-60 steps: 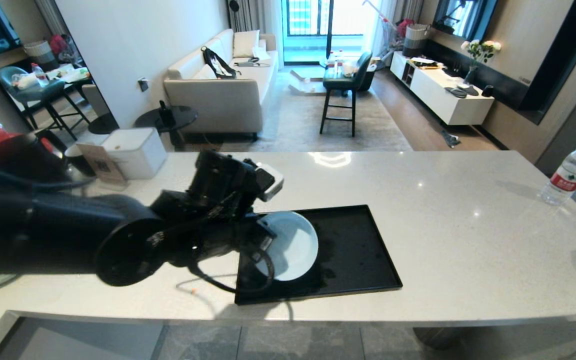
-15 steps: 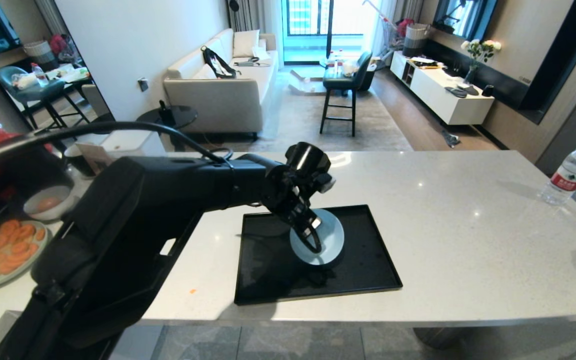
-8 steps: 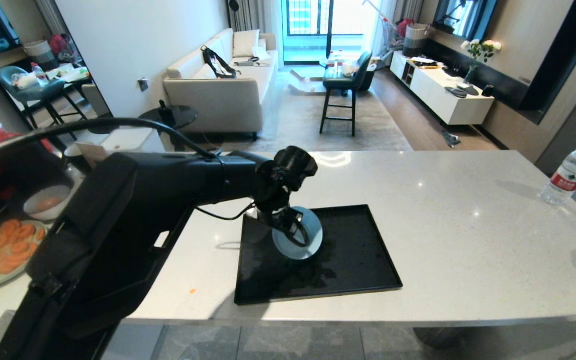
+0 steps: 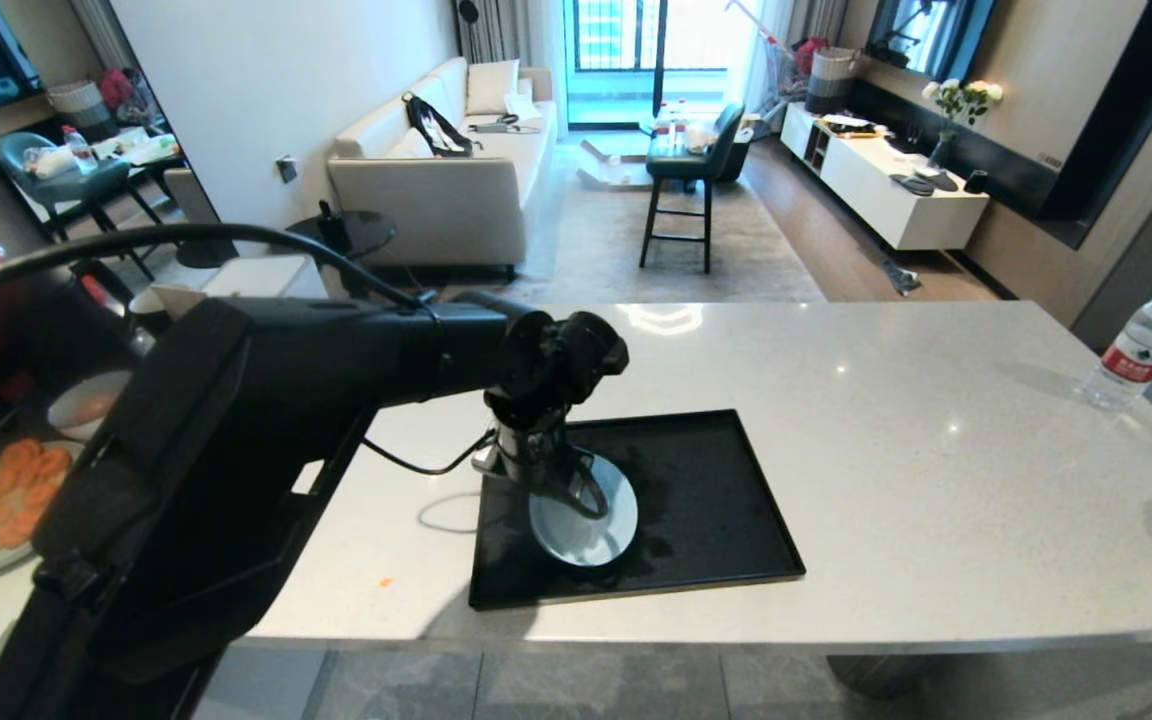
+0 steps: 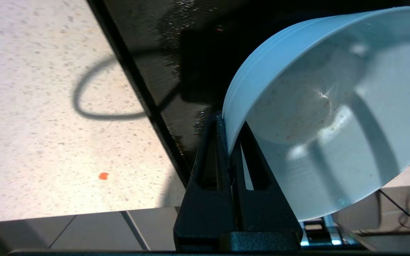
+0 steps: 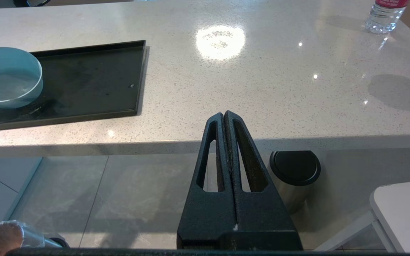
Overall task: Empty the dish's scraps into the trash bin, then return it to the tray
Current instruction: Put the bowl back to the table
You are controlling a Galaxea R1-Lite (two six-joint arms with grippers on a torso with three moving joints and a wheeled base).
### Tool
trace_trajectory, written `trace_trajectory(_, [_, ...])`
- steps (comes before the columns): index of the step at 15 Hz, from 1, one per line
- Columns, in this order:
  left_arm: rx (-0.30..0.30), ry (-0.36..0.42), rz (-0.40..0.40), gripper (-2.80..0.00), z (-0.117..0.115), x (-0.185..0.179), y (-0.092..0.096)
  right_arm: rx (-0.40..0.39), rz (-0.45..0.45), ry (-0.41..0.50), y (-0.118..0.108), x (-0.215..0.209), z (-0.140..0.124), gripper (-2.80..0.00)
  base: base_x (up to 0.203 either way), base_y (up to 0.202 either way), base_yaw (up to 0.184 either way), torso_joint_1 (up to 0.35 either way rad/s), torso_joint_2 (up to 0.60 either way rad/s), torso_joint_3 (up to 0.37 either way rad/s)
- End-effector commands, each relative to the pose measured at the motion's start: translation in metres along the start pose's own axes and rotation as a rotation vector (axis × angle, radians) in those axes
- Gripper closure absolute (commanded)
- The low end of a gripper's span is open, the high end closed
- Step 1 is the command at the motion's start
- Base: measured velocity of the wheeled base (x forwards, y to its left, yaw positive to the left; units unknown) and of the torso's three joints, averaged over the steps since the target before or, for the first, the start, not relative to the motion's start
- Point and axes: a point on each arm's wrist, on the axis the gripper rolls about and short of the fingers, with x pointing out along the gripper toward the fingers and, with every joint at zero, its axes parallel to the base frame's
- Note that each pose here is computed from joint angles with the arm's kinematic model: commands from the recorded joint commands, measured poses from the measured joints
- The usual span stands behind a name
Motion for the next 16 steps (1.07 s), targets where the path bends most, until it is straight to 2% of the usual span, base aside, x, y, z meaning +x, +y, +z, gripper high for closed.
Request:
trace_trajectory(1, [0.002, 0.006, -0.019, 0.0, 0.0, -0.001, -0.001, 0.001, 0.001, -0.002, 0.0, 0.0, 0.0, 0.0, 0.0, 0.0, 0.0, 0.0, 0.0, 0.0])
trace_trajectory(4, [0.003, 0.005, -0.025, 0.0, 0.0, 0.003, -0.003, 0.001, 0.001, 0.0, 0.0, 0.0, 0.0, 0.0, 0.0, 0.0, 0.0, 0.0, 0.0, 0.0])
trace_trajectory(8, [-0.001, -0.051, -0.046, 0.0, 0.006, 0.011, -0.01, 0.001, 0.001, -0.002, 0.0, 0.0, 0.0, 0.0, 0.0, 0.0, 0.0, 0.0, 0.0, 0.0])
trace_trajectory(16, [0.007, -0.06, -0.073, 0.0, 0.006, 0.016, -0.016, 0.001, 0.001, 0.0, 0.0, 0.0, 0.0, 0.0, 0.0, 0.0, 0.0, 0.0, 0.0, 0.0])
